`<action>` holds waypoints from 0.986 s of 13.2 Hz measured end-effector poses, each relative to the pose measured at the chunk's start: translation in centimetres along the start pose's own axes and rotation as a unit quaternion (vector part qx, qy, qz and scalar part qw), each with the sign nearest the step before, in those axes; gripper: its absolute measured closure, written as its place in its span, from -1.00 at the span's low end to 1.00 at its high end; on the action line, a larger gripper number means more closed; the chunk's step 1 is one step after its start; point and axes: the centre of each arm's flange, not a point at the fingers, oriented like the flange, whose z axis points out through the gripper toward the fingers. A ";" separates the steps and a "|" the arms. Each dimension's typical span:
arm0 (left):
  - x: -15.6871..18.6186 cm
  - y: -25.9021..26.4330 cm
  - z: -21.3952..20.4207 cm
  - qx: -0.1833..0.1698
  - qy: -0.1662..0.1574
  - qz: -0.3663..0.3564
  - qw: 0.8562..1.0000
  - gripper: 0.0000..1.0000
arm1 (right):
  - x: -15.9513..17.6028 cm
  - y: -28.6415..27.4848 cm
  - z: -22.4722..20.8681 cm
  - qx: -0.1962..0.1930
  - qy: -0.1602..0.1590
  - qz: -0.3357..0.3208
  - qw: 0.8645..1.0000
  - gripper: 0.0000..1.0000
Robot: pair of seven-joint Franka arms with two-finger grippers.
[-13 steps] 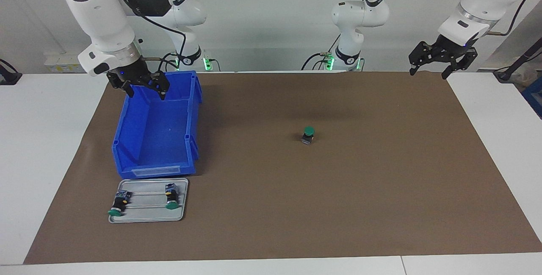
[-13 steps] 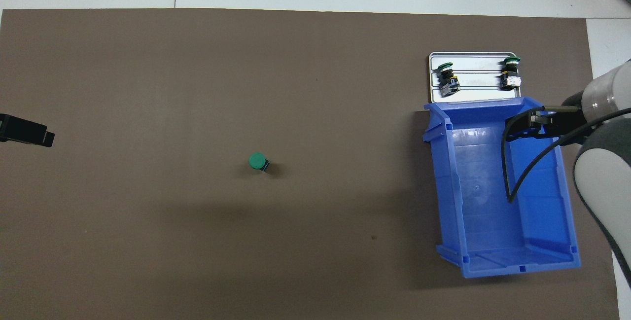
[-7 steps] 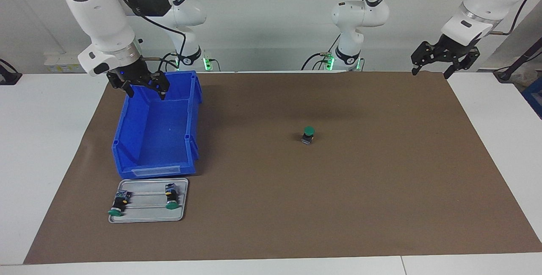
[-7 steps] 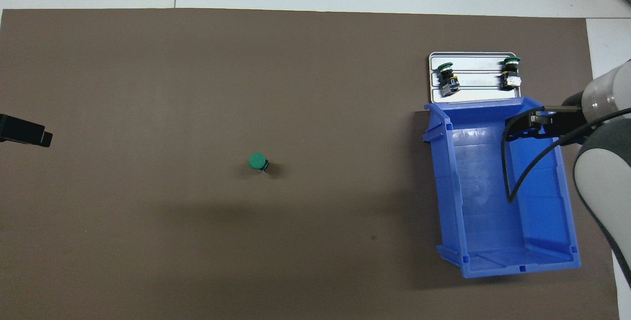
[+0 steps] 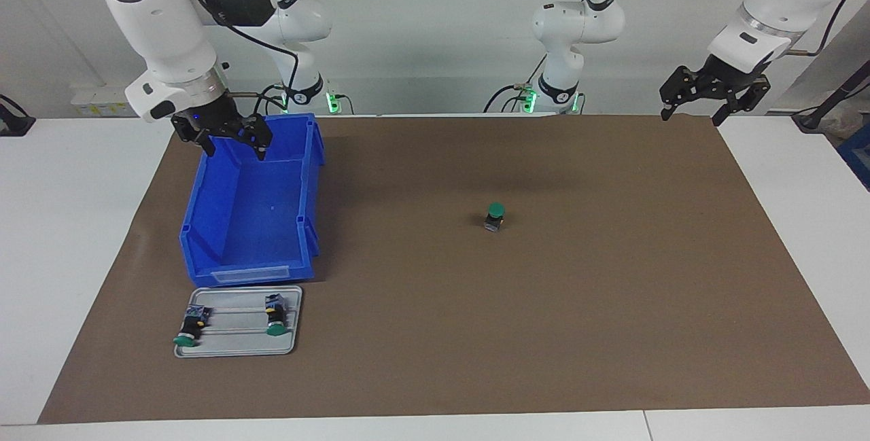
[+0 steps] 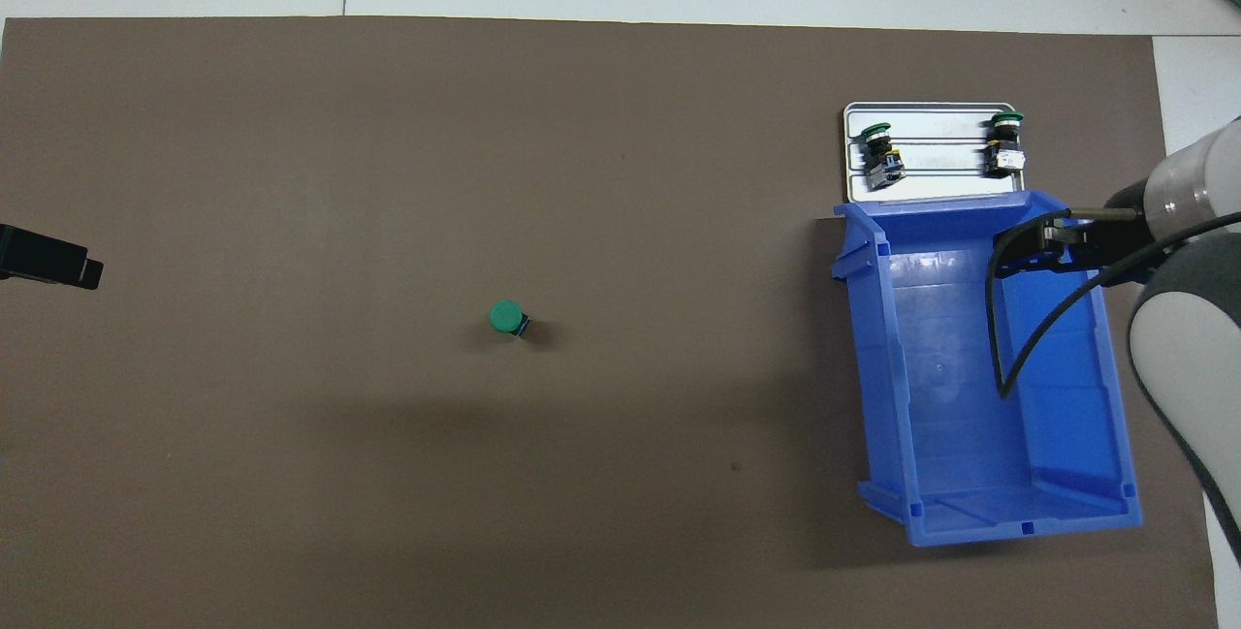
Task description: Place and press button with both arms
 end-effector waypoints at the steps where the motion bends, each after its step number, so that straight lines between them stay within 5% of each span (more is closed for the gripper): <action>1: 0.0 0.0 0.0 0.000 0.000 0.000 1.000 -1.00 | 0.0 0.0 0.0 0.000 0.000 0.000 1.000 -1.00; 13: 0.0 0.0 0.0 0.000 0.000 0.000 1.000 -1.00 | 0.1 0.9 0.1 0.000 -0.001 0.009 1.000 -1.00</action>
